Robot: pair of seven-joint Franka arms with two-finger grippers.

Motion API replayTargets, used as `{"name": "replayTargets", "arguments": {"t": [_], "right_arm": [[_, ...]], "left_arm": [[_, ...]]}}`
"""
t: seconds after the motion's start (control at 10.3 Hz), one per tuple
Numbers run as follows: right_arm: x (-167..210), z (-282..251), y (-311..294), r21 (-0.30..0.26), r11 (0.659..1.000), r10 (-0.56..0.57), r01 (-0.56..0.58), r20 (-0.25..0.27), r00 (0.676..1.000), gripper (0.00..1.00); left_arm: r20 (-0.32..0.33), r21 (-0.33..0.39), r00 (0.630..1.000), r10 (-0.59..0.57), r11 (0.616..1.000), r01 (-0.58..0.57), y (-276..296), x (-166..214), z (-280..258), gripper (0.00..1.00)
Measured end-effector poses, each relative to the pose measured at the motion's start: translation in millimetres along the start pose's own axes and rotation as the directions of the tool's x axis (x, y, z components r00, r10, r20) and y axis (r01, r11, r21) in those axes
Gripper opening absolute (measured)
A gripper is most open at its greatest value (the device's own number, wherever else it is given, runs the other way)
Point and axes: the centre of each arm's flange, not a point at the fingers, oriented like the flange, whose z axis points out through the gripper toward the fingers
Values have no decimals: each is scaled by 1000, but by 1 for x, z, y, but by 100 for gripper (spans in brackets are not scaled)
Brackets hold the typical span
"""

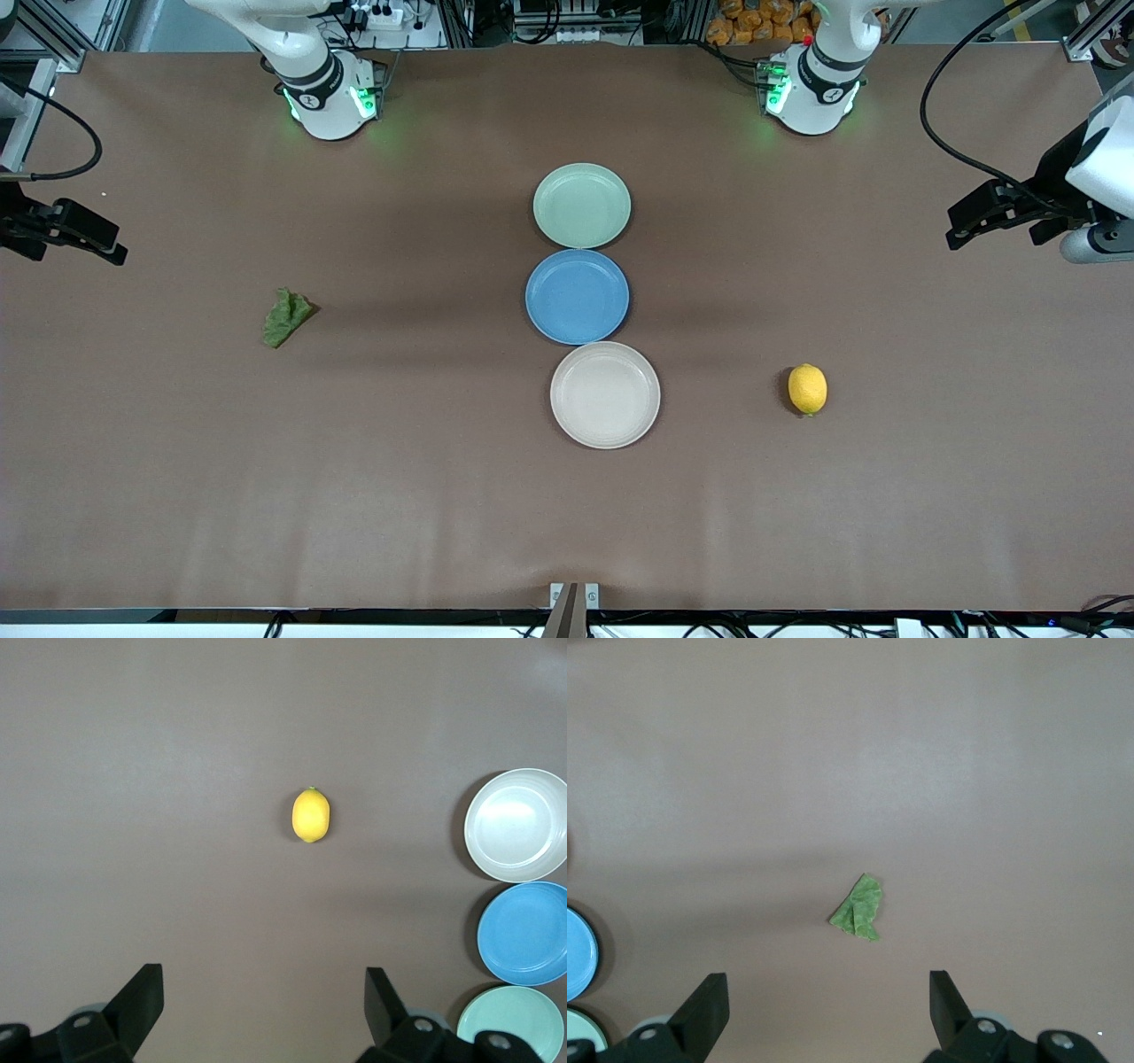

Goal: Place lemon and lettuce in plates
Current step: 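Move the left gripper toward the yellow lemon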

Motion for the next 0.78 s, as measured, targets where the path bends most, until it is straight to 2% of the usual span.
{"name": "replayTargets", "arguments": {"t": [0.49,0.78], "right_arm": [[0,0,0,0,1000,0,0,1,1000,100],[0,0,0,0,1000,0,0,4,1000,100]], "left_arm": [[2,0,1000,1,1000,-1,0,0,1,100],[42,5,999,9,1000,-9,1,5,21,100]]}}
